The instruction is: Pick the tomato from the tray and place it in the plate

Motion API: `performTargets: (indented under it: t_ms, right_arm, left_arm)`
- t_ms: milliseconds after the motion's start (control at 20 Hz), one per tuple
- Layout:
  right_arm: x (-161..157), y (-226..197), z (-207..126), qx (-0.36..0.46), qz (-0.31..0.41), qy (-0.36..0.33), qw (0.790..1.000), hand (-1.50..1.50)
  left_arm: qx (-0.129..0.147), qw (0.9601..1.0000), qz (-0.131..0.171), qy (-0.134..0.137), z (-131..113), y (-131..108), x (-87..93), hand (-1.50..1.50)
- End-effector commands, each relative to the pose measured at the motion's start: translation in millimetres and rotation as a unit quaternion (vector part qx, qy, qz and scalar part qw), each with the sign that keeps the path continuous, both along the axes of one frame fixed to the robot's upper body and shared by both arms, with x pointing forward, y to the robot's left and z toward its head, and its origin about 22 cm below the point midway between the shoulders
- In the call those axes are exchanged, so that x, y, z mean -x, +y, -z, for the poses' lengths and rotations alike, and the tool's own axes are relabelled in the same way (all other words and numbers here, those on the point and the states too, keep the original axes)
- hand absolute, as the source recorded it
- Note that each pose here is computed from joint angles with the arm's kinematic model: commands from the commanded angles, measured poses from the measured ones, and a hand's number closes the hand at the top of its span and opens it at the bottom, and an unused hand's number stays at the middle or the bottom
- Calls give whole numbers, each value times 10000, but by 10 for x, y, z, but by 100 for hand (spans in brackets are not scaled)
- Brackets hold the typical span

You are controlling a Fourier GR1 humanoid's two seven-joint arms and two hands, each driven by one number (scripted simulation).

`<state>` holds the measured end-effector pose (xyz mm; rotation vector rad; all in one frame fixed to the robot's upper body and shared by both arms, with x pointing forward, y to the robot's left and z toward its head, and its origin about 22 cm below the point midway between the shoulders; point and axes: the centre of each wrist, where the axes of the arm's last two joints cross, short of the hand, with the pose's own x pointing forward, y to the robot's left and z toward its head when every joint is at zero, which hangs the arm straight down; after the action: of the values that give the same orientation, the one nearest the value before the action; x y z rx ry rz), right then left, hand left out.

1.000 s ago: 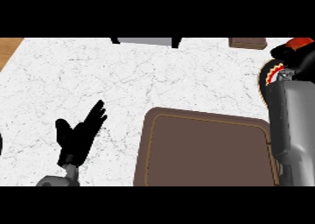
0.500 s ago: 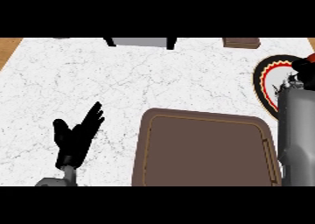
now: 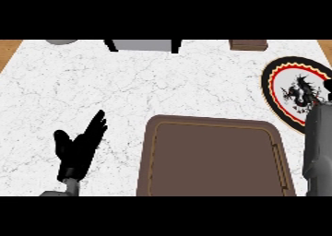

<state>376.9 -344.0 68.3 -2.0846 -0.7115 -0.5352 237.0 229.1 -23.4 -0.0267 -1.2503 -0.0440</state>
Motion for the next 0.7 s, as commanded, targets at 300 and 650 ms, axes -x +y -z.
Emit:
performTargets:
  t_ms: [300,650]
  right_arm:
    - [33,-371,435,-2453,500,-69,9681,-150]
    - [-19,-329,532,-1918,-279,-811,9777,-150]
  left_arm:
    - [-50,9996,-165,231,131,118,12,0]
    - [-15,9997,-65,252,230,14,59,0]
